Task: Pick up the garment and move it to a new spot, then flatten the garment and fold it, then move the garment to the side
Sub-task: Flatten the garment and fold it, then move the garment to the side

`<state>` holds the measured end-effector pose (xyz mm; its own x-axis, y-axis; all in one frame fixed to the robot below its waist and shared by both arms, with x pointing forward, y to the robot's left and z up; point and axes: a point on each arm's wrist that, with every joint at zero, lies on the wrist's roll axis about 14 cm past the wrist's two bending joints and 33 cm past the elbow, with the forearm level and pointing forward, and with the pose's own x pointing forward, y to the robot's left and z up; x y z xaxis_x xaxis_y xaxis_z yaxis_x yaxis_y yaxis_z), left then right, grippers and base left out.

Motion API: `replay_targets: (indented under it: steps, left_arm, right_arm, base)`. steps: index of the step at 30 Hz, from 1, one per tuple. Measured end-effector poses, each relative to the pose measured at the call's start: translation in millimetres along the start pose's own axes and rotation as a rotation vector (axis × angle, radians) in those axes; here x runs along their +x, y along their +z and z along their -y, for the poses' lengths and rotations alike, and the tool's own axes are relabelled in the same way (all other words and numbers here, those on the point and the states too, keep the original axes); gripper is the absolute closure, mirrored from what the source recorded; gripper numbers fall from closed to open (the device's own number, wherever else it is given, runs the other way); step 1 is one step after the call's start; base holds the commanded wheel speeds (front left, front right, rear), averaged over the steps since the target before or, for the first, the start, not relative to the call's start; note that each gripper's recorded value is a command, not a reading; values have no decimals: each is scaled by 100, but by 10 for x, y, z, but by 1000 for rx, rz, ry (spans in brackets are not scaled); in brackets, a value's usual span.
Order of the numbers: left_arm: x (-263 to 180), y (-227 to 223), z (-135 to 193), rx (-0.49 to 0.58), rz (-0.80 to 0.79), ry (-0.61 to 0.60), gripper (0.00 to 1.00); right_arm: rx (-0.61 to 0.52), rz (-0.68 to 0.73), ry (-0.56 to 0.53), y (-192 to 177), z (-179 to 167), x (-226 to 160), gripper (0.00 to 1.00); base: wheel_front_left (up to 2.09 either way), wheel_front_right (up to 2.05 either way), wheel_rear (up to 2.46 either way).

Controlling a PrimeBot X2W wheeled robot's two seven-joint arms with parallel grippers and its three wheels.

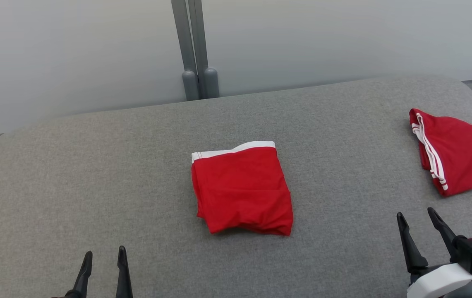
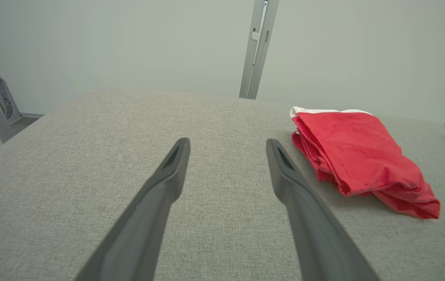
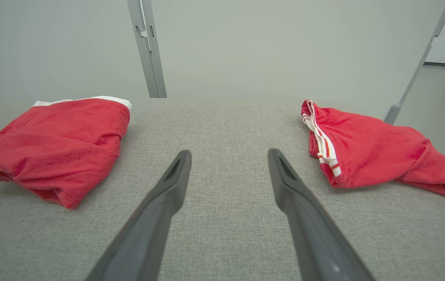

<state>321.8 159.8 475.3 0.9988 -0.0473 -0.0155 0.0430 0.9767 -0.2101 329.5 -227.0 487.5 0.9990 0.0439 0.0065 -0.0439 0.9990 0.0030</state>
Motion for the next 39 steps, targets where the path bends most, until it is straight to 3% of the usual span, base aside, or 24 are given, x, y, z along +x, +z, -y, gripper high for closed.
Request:
replay_targets:
  steps: [12,19,27,32,39]
  left_arm:
    - [-11,-10,0,3,-3,0,0]
    - [-8,-5,-21,10,-2,6,0]
    - [135,-67,113,-5,-22,-36,0]
    - [171,-81,54,-18,-25,-9,0]
    - [71,-123,-152,-17,-41,68,0]
  right_arm:
    - [0,-10,10,-29,-28,17,0]
    - [71,11,54,31,-244,198,0]
    - [239,-287,244,-69,-898,853,0]
    - [245,-509,314,-426,-1166,1039,0]
    - [371,-652,399,-701,-1676,1159,0]
  base:
    - [0,0,0]
    - [0,0,0]
    - [0,0,0]
    - [0,0,0]
    - [0,0,0]
